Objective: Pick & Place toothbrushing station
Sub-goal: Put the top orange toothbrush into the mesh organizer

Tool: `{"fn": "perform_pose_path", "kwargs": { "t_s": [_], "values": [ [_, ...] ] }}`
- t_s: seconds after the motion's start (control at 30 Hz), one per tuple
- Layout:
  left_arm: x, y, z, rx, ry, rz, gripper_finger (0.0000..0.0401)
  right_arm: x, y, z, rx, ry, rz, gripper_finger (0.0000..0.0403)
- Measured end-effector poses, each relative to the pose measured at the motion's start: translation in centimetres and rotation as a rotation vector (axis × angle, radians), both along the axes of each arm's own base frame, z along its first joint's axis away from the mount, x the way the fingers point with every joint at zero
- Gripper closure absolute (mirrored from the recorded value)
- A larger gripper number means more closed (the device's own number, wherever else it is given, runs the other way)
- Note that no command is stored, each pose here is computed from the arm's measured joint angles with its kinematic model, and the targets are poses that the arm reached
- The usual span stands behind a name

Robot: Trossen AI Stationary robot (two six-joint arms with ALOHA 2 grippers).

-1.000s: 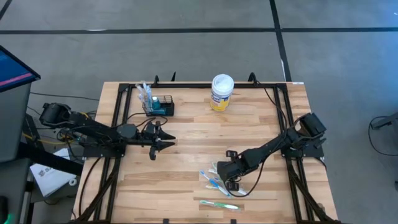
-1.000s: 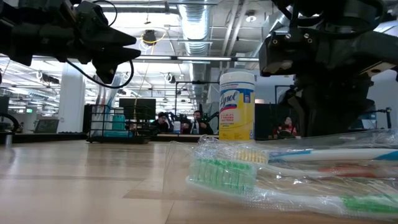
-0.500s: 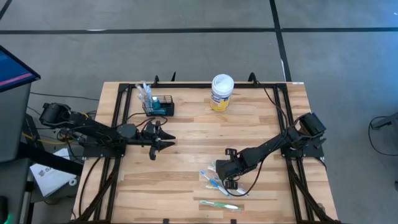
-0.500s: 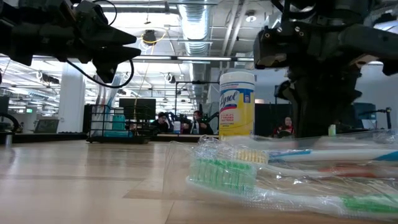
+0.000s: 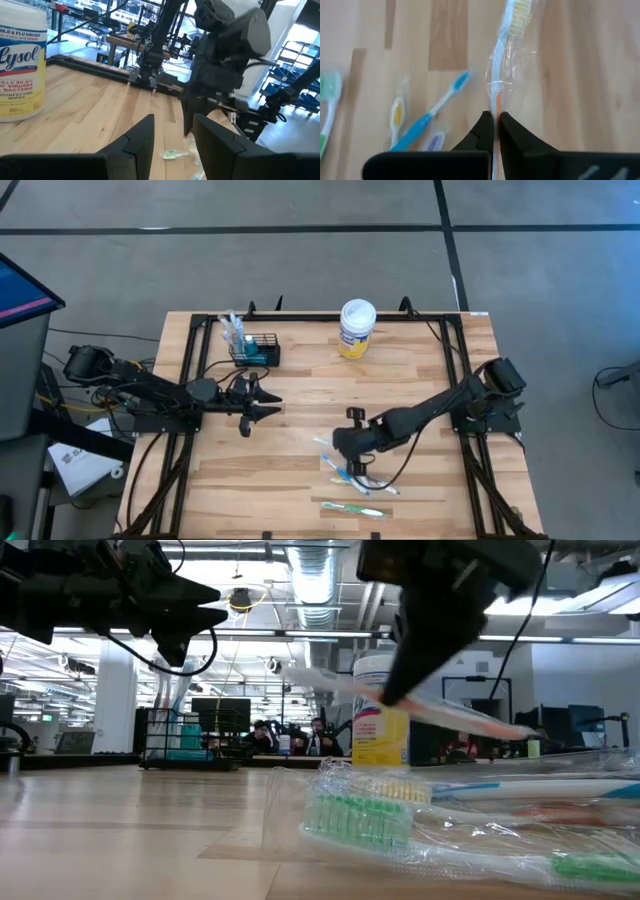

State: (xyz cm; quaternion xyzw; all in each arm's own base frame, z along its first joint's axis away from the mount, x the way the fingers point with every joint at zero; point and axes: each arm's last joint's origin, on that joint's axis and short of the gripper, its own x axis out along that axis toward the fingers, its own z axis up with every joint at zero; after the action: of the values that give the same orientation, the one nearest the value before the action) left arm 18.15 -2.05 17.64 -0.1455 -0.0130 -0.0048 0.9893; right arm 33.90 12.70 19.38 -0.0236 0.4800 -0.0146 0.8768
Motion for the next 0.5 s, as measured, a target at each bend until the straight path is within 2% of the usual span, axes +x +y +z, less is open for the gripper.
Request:
{"fn": "perform_pose_path", "kwargs": {
  "t_s": [0.33,0.5],
  "values": [
    [0.0,0.0,0.4,-0.003,-0.043,0.0,0.027,1.0,-1.0,4.1,0.007,-0.273,0.054,0.0402],
    [0.0,0.0,0.8,0.032,-0.076,0.002,0.027,1.8,-1.6,5.3,0.009,-0.385,0.059,0.0403]
  ]
}}
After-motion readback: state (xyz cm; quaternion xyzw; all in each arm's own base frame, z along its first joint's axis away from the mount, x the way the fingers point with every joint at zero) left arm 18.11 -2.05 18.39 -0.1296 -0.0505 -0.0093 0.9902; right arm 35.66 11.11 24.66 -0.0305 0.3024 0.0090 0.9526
